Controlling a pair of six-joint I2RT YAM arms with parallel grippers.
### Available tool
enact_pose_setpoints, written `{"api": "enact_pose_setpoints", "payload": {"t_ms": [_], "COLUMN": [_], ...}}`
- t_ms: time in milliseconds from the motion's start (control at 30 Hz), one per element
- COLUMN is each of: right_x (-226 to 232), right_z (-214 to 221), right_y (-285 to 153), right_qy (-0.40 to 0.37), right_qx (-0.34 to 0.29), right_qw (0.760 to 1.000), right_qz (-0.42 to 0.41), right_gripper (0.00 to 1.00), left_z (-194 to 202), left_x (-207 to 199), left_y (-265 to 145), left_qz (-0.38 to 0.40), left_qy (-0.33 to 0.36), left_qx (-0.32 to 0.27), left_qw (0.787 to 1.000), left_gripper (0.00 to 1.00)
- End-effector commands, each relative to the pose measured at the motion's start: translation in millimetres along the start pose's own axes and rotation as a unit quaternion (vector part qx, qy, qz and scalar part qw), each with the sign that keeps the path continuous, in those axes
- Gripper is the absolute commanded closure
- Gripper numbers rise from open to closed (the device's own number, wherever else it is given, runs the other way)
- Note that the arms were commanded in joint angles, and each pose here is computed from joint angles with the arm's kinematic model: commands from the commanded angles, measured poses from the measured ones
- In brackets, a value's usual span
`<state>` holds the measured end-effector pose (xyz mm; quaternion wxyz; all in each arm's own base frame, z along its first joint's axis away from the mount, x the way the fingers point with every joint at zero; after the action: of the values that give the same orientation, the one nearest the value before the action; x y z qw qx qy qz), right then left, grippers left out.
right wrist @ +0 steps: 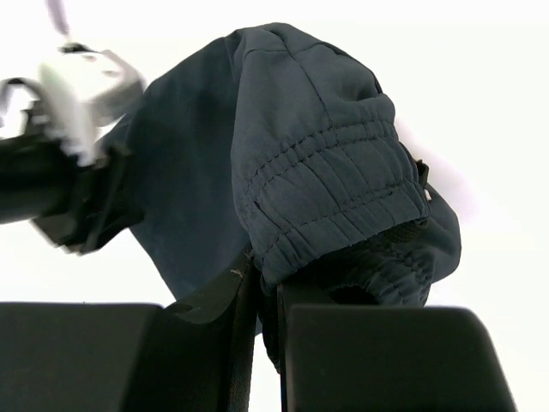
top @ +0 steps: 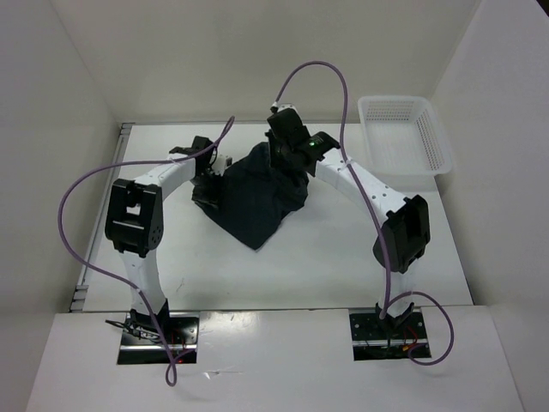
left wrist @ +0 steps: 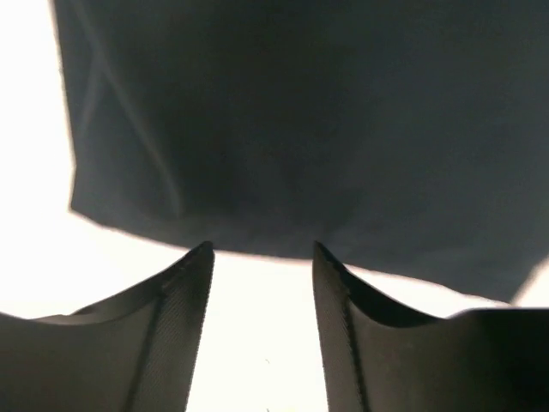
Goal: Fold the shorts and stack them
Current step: Fold the shorts
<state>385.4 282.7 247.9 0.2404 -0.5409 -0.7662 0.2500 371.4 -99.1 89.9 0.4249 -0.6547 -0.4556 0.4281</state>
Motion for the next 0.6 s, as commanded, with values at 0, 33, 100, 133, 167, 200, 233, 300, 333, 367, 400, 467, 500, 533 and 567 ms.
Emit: {"api": "enact_pose_setpoints", "payload": {"t_ms": [0,33,100,133,167,200,233,300,333,367,400,467,500,533,567], "right_x": [16.1,21.0,25.0,30.4,34.6,44.0,49.1,61.8,76.9,87.8,97.5,120.0,126.1,132.5,135.4], "right_z": [-22.3,-18.0,-12.6,-13.1,-11.5,-7.9,-9.1,-7.8,-4.5,0.6,0.3,16.1,16.0,23.0,27.7], "right_y": [-1.3,-0.2,4.4,3.4,2.3,4.1,3.1,2.7,-1.6,2.3,1.8,6.5,7.0,9.6,17.6], "right_qy": [-0.017,-0.025,-0.043,-0.05,-0.061,-0.073,-0.088,-0.11,-0.129,-0.14,-0.143,-0.158,-0.159,-0.164,-0.166], "right_qx": [-0.05,-0.049,-0.045,-0.049,-0.049,-0.048,-0.056,-0.062,-0.066,-0.061,-0.065,-0.05,-0.054,-0.046,-0.039], "right_qw": [0.998,0.998,0.998,0.997,0.996,0.995,0.993,0.99,0.986,0.984,0.982,0.977,0.976,0.975,0.974], "right_qz": [-0.018,-0.022,-0.025,-0.03,-0.034,-0.046,-0.051,-0.062,-0.08,-0.094,-0.106,-0.131,-0.136,-0.145,-0.147], "right_gripper": [1.0,1.0,1.0,1.0,1.0,1.0,1.0,1.0,1.0,1.0,1.0,1.0,1.0,1.0,1.0], "left_z": [3.7,2.9,2.5,4.9,1.2,-2.7,0.0,4.6,4.7,-2.6,-6.1,-7.8,-11.9,-11.9,-11.9], "left_x": [20.2,20.9,31.3,31.8,35.9,36.1,37.4,35.8,35.8,37.7,36.1,35.7,33.8,33.8,33.8], "left_y": [30.2,34.4,44.5,47.1,49.2,49.9,57.0,64.6,64.7,63.0,61.6,65.8,64.1,64.1,64.1], "left_qz": [-0.028,-0.028,-0.031,-0.031,-0.032,-0.032,-0.032,-0.022,-0.022,-0.017,-0.011,-0.007,-0.001,-0.001,-0.001], "left_qy": [-0.008,-0.008,-0.018,-0.018,-0.021,-0.019,-0.019,-0.021,-0.021,-0.023,-0.022,-0.022,-0.021,-0.021,-0.021], "left_qx": [0.004,0.003,0.0,0.001,-0.012,-0.021,-0.02,-0.012,-0.012,-0.025,-0.03,-0.028,-0.033,-0.033,-0.033], "left_qw": [1.0,1.0,0.999,0.999,0.999,0.999,0.999,0.999,0.999,0.999,0.999,0.999,0.999,0.999,0.999], "left_gripper": [0.47,0.52,0.6,0.63,0.68,0.71,0.77,0.79,0.82,0.82,0.82,0.82,0.82,0.82,0.82]}}
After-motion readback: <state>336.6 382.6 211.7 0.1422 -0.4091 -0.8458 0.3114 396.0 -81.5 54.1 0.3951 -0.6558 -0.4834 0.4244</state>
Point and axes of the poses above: each gripper's point midway between its finger pads, its own y axis out along the fingers, its own x axis along the line the jaws close on, z = x × y, the point moved 4 cm from there along -y, back along the fingers, and after that the axes turned 6 degrees about -y, right-handed, at the moved point
